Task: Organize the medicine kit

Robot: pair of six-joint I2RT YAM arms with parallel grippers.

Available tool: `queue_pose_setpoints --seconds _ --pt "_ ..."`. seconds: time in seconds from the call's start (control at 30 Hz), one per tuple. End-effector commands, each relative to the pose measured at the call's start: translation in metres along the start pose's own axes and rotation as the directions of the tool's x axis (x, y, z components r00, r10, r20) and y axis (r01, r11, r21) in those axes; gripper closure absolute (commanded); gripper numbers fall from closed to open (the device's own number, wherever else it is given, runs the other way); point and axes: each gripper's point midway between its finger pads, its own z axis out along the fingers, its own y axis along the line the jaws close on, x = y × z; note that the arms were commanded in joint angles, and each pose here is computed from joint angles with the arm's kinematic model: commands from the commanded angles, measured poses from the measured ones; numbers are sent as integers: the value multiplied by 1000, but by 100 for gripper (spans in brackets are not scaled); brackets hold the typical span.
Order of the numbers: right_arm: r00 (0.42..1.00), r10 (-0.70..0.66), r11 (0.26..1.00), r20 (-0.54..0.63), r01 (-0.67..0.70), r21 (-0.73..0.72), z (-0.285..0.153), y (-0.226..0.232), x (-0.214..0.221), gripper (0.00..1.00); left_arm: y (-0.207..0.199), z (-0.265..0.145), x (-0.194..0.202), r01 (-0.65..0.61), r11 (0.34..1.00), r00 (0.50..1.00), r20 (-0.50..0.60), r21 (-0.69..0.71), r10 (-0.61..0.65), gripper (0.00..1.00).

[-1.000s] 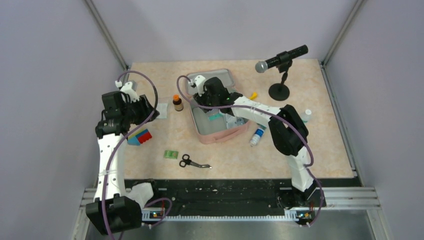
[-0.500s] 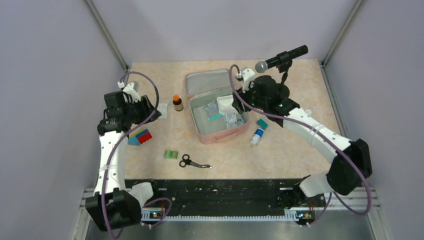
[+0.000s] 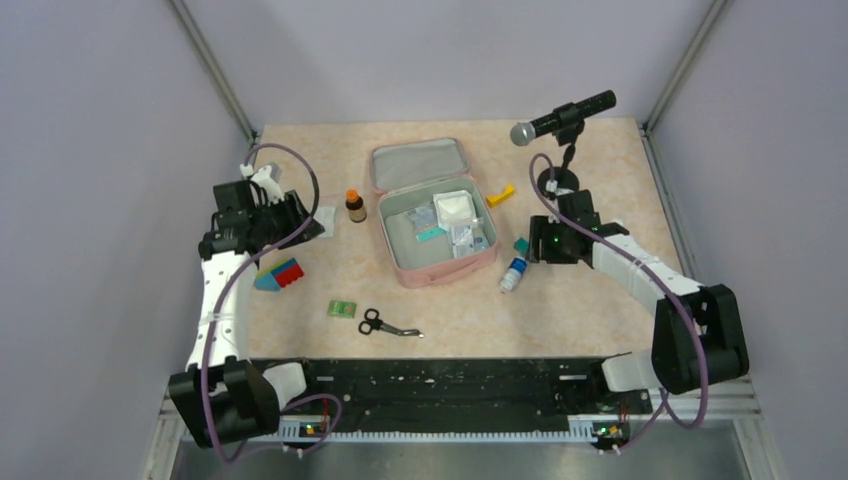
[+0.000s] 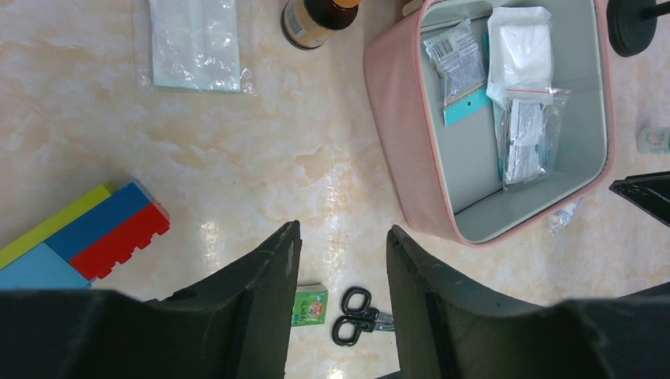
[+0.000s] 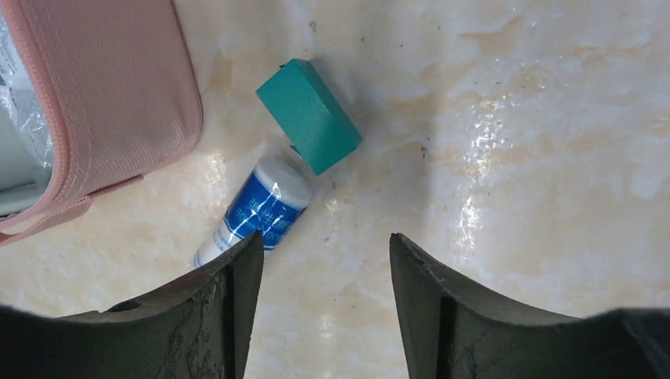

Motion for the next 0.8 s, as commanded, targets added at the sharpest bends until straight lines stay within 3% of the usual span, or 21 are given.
queue_pose_setpoints --seconds 0.0,0.1,0.5,0.63,0.77 --pt "999 41 990 -8 -41 -137 6 19 0 41 -7 -4 -18 -27 999 999 46 20 26 51" --pt "1000 11 975 -16 -15 -220 10 31 3 41 -6 -5 -16 -28 999 999 46 16 27 51" --pt "998 22 976 -56 -34 -216 36 28 13 49 -6 -5 -10 -29 999 998 59 17 28 51" --pt "998 23 976 -60 -35 -213 42 27 14 57 -6 -6 -8 -28 999 998 58 21 26 51" --pt "998 27 982 -51 -36 -187 40 23 12 72 -7 -7 -6 -31 999 998 57 22 29 51"
